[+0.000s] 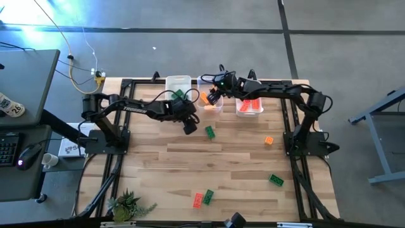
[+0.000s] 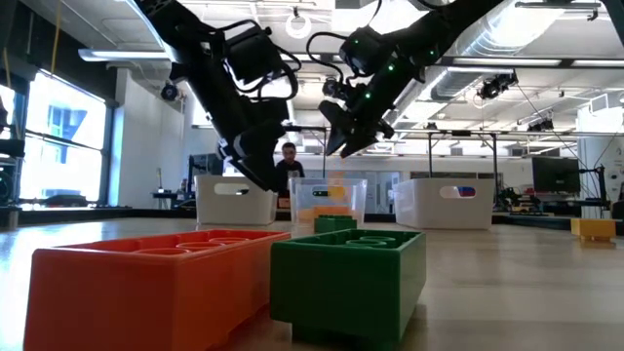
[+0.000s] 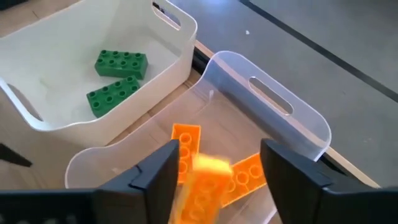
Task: Sort & place blocks by color
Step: Put the yellow game piece into the transparent bin, then put the green game piece into the left white bin
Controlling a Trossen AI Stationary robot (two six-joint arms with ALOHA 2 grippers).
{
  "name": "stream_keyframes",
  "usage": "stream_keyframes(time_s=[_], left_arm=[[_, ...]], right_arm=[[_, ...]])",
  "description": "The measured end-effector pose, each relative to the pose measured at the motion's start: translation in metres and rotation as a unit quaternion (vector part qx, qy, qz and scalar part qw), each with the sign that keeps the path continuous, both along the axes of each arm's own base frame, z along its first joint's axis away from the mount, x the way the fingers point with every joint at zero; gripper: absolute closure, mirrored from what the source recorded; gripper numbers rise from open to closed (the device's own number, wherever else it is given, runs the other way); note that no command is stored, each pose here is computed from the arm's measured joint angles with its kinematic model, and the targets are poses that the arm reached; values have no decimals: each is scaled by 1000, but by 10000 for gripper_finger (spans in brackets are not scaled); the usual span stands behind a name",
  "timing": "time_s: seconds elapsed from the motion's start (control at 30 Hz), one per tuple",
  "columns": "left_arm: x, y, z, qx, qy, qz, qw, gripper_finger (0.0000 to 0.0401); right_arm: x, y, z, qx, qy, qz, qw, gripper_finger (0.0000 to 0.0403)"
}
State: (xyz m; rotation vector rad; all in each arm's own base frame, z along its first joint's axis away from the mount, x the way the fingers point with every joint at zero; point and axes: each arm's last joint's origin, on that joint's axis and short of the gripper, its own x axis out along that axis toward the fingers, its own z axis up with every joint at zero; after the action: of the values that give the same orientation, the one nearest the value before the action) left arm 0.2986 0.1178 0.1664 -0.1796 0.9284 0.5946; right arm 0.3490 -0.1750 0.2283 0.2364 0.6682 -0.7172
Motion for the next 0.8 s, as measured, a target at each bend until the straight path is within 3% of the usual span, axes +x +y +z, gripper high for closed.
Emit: stream_keyframes(time_s=[0.23, 0.53, 0.8], left_arm=[[-6, -14, 15, -7, 2, -10, 1000, 194], [-15, -51, 49, -16, -36, -41, 998, 194], [-18, -79, 58, -28, -47, -70, 996, 194]], right_arm=[[-3, 4, 6, 14, -6, 19, 1000, 156], [-11, 28, 25, 96, -28, 82, 992, 153], [-21, 74, 33, 161, 29, 124, 979, 153]])
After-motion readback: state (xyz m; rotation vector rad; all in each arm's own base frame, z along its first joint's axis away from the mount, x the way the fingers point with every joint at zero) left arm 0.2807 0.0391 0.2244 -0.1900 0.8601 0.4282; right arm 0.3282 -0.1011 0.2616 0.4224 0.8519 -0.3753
